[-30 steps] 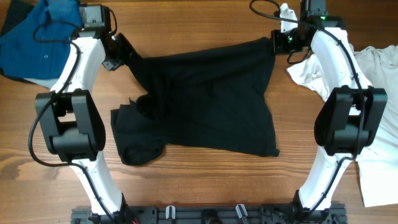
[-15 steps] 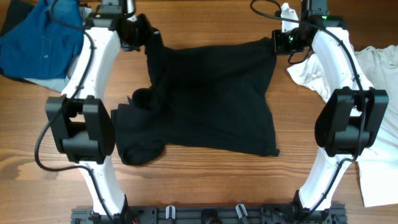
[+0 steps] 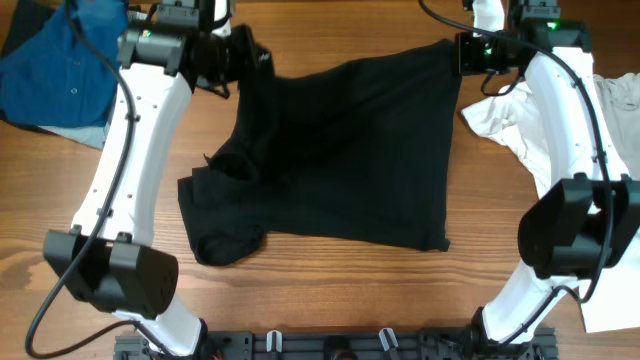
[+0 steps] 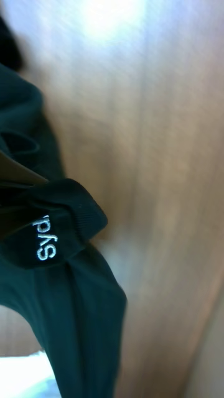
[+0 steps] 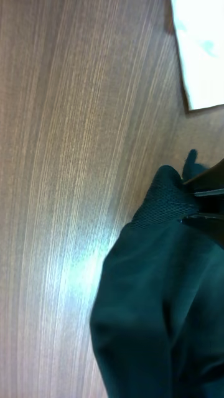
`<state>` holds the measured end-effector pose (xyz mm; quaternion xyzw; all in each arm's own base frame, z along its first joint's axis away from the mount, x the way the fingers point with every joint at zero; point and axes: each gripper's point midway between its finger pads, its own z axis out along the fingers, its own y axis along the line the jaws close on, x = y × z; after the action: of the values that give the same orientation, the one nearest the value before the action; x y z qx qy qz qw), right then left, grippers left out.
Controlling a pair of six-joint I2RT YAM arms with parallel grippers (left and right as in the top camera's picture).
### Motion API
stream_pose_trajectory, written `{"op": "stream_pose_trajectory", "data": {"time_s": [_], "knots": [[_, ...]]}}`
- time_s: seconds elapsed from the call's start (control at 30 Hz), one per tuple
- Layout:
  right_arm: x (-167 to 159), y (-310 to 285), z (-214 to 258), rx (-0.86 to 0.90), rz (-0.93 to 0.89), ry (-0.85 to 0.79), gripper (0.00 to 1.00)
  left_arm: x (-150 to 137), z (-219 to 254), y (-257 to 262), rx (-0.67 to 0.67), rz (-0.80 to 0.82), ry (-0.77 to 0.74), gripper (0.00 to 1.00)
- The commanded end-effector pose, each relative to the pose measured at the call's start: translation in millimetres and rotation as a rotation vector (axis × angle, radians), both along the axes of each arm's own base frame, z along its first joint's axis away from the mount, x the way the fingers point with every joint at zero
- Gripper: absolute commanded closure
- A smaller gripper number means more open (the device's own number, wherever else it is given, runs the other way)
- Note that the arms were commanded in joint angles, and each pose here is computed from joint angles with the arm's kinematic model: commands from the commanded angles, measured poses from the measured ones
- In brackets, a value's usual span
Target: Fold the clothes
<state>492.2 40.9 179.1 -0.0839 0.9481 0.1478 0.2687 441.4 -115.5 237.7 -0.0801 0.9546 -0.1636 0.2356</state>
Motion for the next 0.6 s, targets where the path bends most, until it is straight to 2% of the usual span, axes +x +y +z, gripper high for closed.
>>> {"op": "stream_pose_trajectory", "data": {"time_s": [0.0, 0.27, 0.47, 0.57], "knots": [[-3, -6, 23, -0.024, -0.007, -0.047, 0.96, -14, -4, 23, 0.108, 0.037, 0.048, 0.96], [-6, -6, 22, -0.018, -0.014, -0.028, 0.96, -10, -4, 35, 0.156, 0.074, 0.032, 0.96], [-6, -6, 22, -0.018, -0.014, -0.029, 0.96, 13, -5, 37, 0.162, 0.094, -0.03, 0.96], [-6, -6, 22, -0.018, -0.013, -0.027, 0.96, 23, -23, 36, 0.165, 0.097, -0.005, 0.96]]}}
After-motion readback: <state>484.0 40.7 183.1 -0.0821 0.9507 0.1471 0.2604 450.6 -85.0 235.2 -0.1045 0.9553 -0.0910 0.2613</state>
